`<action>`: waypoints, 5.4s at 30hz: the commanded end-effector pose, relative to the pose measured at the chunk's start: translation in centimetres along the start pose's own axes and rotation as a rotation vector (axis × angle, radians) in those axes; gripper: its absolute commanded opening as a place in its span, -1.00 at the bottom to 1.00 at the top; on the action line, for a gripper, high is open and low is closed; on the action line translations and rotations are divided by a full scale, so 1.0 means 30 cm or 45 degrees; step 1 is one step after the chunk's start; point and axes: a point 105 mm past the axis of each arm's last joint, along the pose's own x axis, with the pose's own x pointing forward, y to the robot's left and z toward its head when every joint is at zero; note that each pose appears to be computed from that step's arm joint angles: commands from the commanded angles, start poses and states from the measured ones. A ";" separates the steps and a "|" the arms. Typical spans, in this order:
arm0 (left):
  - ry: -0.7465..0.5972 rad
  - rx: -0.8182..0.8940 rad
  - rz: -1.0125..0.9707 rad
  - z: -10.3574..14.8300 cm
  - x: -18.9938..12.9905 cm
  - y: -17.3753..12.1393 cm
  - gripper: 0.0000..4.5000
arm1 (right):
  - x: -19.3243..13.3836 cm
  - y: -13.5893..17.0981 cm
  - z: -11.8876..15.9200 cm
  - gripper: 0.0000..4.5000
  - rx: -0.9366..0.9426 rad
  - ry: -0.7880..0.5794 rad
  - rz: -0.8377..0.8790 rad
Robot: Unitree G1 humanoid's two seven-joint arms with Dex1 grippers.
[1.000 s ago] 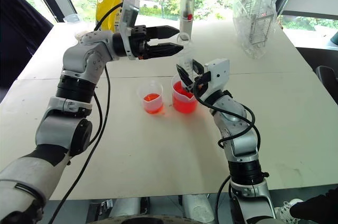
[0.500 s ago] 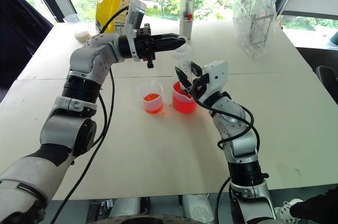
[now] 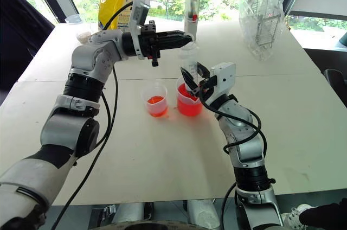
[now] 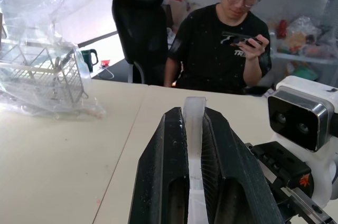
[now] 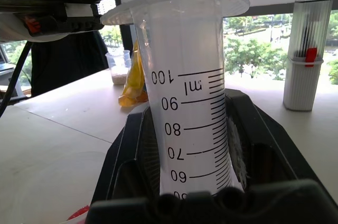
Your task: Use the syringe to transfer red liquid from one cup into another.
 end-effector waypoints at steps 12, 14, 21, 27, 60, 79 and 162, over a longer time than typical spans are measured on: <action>-0.148 0.235 0.070 0.203 -0.028 0.013 -0.99 | -0.011 0.040 -0.063 -0.40 0.048 0.068 0.071; -0.150 0.236 0.072 0.203 -0.029 0.014 -0.99 | -0.011 0.040 -0.062 -0.40 0.045 0.068 0.072; -0.157 0.238 0.074 0.206 -0.026 0.016 -0.99 | -0.012 0.039 -0.054 -0.40 0.040 0.063 0.073; -0.161 0.237 0.081 0.205 -0.027 0.019 -0.99 | -0.008 0.040 -0.043 -0.40 0.036 0.051 0.076; -0.163 0.094 0.186 0.151 -0.182 0.024 0.97 | 0.011 -0.001 0.115 -0.40 -0.018 -0.084 0.054; -0.105 0.081 0.512 0.172 -0.469 0.022 0.97 | 0.133 0.201 0.342 -0.40 0.096 -0.330 0.487; 0.093 -0.080 0.259 -0.042 -0.327 -0.101 -0.62 | 0.182 0.206 0.316 -0.40 0.150 -0.311 0.459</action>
